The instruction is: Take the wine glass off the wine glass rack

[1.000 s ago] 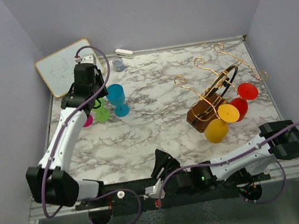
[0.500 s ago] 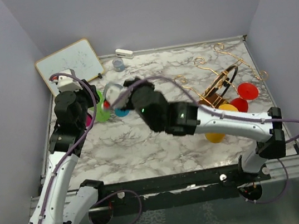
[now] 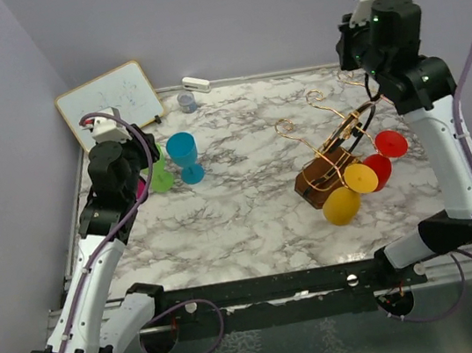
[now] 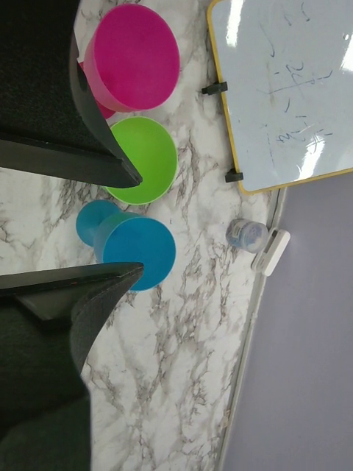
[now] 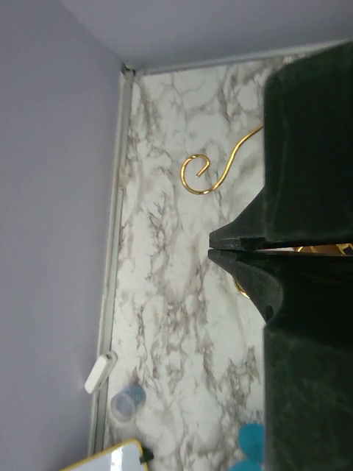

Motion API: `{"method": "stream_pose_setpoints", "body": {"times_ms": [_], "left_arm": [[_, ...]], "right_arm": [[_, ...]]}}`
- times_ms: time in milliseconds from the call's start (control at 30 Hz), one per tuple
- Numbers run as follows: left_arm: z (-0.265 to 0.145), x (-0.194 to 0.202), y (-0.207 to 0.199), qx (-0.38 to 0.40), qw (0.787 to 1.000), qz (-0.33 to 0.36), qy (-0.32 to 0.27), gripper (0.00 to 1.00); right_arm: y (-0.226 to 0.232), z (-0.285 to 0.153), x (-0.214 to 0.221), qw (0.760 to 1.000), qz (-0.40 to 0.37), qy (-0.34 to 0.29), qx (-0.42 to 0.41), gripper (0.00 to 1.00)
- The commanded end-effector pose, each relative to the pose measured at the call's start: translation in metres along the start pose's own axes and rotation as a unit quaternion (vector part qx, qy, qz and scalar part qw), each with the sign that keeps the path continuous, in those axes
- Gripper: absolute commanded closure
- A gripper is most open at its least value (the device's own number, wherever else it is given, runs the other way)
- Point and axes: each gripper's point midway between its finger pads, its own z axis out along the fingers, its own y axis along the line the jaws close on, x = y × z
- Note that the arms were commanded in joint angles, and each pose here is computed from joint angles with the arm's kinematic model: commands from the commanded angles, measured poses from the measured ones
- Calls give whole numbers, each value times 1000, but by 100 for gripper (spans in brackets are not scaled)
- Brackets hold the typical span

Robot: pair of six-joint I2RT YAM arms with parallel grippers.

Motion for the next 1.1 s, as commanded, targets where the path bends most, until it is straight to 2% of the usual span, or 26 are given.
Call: {"method": "stream_pose_setpoints", "body": {"times_ms": [0, 67, 133, 167, 200, 233, 267, 300, 467, 733, 867, 1000, 1067], "left_arm": [[2, -3, -14, 29, 999, -12, 0, 52], [1, -3, -15, 34, 999, -13, 0, 52], [1, -3, -16, 37, 999, -14, 0, 52], [1, -2, -16, 37, 999, -14, 1, 52], [1, -2, -17, 39, 999, -15, 2, 52], [2, -1, -18, 41, 999, -15, 5, 52], [2, 0, -19, 43, 999, -16, 6, 52], [3, 1, -19, 43, 999, -17, 9, 52], [3, 3, -22, 49, 999, -18, 14, 52], [2, 3, -27, 64, 998, -24, 17, 52], [2, 5, -29, 68, 997, -27, 20, 52], [3, 6, -31, 74, 997, -28, 23, 52], [3, 7, -31, 75, 996, -29, 25, 52]], "right_arm": [[7, -26, 27, 981, 132, 54, -129, 99], [9, -37, 26, 977, 156, 42, -140, 99], [8, -50, 28, 966, 224, 42, -124, 99], [11, -63, 22, 962, 236, 22, -137, 99], [17, -73, 16, 957, 239, 1, -161, 91], [22, -81, 14, 952, 247, -11, -178, 70], [22, -88, 14, 949, 261, -18, -178, 57], [18, -91, 17, 947, 274, -18, -165, 54], [-7, -97, 39, 948, 310, -2, -78, 54], [-26, -75, 32, 959, 282, -3, -26, 56], [-31, -58, 11, 963, 269, -13, -21, 55], [-22, -27, 7, 966, 255, 19, -37, 54], [-22, -16, 1, 965, 258, 15, -41, 54]]}}
